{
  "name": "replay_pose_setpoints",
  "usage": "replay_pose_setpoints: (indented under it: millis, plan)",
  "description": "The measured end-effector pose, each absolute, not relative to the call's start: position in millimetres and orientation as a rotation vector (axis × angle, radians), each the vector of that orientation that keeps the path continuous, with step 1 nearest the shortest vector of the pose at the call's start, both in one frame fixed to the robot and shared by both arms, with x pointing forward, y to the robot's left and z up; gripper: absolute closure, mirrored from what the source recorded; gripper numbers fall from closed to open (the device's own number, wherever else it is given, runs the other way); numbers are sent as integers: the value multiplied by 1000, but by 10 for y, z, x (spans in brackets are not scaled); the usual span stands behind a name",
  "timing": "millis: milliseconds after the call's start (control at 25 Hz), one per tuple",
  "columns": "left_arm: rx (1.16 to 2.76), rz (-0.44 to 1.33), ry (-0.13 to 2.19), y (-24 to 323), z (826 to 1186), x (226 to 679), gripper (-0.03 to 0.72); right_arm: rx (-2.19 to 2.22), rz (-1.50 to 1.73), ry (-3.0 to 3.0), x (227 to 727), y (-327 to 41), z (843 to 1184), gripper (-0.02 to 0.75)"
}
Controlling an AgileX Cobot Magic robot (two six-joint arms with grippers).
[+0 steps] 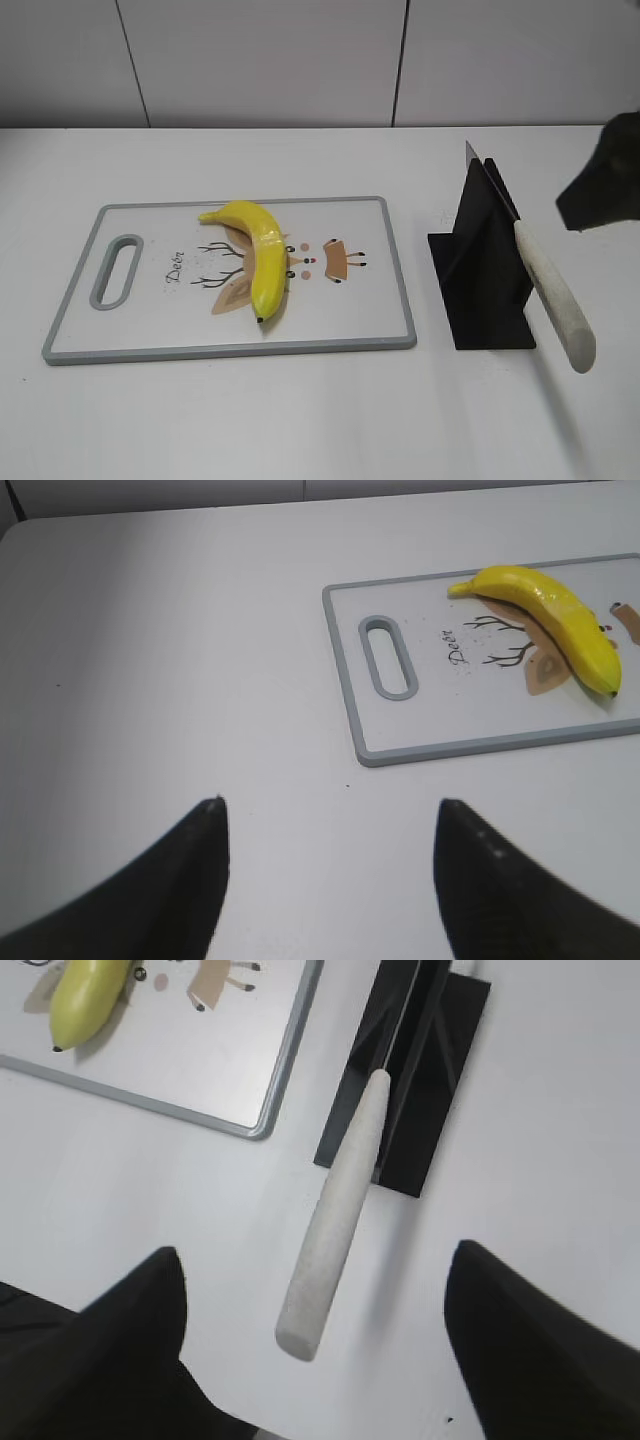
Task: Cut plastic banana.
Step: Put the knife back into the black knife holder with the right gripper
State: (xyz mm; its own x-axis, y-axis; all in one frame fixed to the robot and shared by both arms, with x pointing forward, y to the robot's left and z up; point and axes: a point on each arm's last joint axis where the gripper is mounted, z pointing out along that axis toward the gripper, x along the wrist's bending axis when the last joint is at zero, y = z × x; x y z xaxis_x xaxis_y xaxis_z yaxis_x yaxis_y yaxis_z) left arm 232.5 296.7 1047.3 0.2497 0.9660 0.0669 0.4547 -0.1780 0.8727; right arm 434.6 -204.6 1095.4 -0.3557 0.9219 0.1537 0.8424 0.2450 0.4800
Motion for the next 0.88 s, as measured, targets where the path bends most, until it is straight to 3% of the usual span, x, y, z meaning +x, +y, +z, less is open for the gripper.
replay_pose_setpoints:
  millis: [120, 480, 880]
  plan:
    - [1762, 850, 1310, 2967, 10473, 2325, 77, 1586, 836, 2307, 4047, -2174, 11004, 128]
    - [1763, 851, 1309, 2967, 10473, 2325, 109, 1408, 995, 2190, 3265, -2519, 10731, 146]
    - [1765, 852, 1307, 2967, 10473, 2325, 119, 1259, 1170, 2017, 2689, -2774, 10703, 148]
